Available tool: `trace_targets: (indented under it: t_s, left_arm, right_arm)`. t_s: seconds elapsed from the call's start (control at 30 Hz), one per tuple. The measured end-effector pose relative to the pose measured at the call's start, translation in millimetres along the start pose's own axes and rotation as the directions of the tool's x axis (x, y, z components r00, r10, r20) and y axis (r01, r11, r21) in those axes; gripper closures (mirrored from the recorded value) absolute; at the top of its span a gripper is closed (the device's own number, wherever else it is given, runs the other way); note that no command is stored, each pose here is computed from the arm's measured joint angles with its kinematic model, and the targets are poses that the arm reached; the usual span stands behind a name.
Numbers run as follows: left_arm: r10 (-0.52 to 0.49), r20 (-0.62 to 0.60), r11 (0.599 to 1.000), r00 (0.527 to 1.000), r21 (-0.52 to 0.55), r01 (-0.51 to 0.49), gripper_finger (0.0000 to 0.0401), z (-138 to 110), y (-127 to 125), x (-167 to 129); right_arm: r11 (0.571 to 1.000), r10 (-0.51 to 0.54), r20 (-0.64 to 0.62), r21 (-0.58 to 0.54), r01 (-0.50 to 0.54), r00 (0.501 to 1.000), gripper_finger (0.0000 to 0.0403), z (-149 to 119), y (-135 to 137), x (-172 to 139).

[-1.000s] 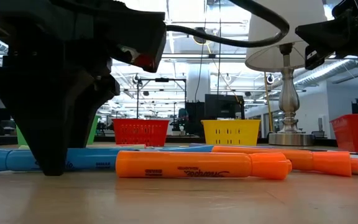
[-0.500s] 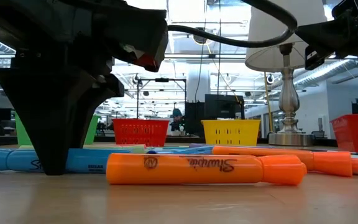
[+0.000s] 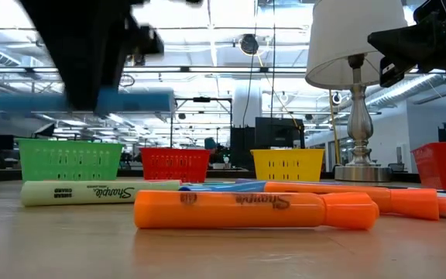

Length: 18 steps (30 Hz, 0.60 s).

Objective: Pick & Place Markers
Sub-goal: Put the left large blue highlighter pen into the green bin

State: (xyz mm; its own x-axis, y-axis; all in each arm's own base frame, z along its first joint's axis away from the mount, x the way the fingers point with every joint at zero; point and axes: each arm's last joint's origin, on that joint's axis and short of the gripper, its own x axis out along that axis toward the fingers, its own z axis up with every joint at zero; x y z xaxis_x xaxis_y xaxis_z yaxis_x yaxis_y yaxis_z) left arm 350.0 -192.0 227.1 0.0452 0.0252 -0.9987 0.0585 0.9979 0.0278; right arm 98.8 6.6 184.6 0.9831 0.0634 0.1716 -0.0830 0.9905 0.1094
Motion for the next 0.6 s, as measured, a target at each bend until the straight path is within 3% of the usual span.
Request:
trace_targets:
  t_s: [0.17, 0.3, 0.5, 0.6]
  left_arm:
    - [0.230, -0.077, 0.973, 0.970, 0.031, -0.229, 0.0342, -10.7, 15.1, -38.8]
    - [0.259, 0.019, 0.962, 0.966, 0.083, -0.259, 0.0342, -14.7, 28.9, -62.8]
    - [0.326, -0.016, 0.946, 0.945, 0.012, -0.325, 0.0342, -29.5, 76.5, -69.1]
    - [0.342, -0.052, 0.939, 0.938, 0.000, -0.343, 0.0342, -50.5, 100.2, -66.8]
  right_arm:
    - [1.000, 0.000, 0.000, 0.000, 0.000, 1.000, 0.0403, 0.0, 0.0, 0.0]
    - [1.000, 0.000, -0.001, 0.000, 0.000, 1.000, 0.0403, 0.0, 0.0, 0.0]
    - [1.000, -0.001, -0.007, 0.000, 0.001, 1.000, 0.0403, -0.6, -0.1, 0.6]
    - [1.000, 0.001, -0.001, 0.000, -0.001, 1.000, 0.0403, 0.0, 0.0, 1.1]
